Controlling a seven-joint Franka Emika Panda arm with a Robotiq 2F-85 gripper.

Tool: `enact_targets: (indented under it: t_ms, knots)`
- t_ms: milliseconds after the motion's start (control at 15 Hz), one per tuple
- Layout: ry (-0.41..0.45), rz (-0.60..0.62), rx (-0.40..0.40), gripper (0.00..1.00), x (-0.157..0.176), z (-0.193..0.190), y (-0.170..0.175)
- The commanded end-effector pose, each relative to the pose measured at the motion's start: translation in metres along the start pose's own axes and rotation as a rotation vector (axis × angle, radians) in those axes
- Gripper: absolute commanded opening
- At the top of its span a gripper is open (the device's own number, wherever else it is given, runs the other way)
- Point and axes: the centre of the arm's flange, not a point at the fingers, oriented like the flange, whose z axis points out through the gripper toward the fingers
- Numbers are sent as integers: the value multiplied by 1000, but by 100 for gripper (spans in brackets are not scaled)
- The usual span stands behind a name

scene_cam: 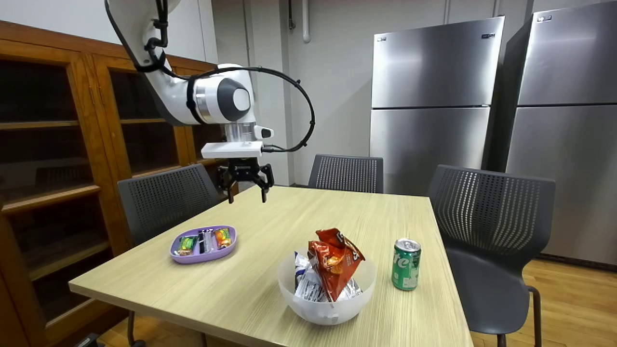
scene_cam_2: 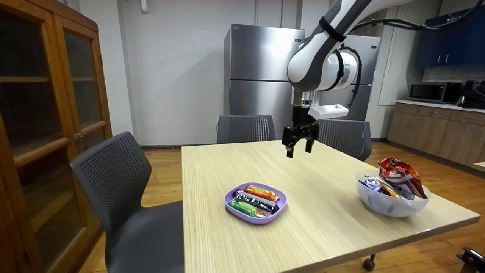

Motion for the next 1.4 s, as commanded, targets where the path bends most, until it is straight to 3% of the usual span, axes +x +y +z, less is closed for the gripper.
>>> enact_targets:
  t_ms: [0, 133, 200, 1333]
  knots:
    - [16, 78, -20, 100, -29, -21, 8]
    - [8, 108, -15, 100, -33, -23, 14]
    - [1, 69, -9, 100, -17, -11, 14]
    - [-3, 89, -9, 100, -23, -12, 18]
